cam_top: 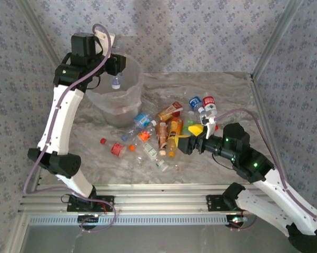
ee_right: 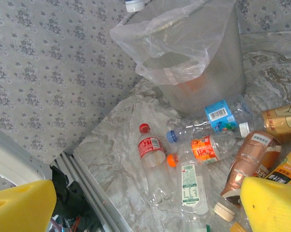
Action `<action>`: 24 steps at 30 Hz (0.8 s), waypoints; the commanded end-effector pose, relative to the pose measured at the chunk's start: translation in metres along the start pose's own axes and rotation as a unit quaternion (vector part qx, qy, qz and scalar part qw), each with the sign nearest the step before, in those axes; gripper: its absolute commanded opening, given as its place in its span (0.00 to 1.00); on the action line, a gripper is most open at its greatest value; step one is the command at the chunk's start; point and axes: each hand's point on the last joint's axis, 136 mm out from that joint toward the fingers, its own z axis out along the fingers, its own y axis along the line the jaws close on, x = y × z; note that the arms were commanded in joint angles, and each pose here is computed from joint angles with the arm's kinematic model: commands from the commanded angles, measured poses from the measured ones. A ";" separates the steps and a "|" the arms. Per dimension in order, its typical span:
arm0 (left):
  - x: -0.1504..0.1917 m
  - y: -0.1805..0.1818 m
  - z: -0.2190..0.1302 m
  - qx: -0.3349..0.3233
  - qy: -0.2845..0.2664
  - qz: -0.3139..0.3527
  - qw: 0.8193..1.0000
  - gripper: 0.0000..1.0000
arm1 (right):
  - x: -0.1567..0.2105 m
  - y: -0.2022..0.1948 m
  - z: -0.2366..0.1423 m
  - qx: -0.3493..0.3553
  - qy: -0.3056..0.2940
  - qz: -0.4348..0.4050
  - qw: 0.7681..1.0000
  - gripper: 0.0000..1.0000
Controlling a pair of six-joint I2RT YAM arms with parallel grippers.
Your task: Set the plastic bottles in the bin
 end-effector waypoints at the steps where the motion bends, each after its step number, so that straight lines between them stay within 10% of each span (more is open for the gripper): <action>1: 0.004 0.002 0.008 0.014 0.012 0.020 1.000 0.46 | -0.005 0.001 -0.007 0.005 -0.009 -0.010 1.000 1.00; 24: 0.114 0.032 0.100 0.020 0.134 0.035 0.990 0.48 | -0.001 -0.002 -0.019 0.016 -0.013 -0.006 1.000 1.00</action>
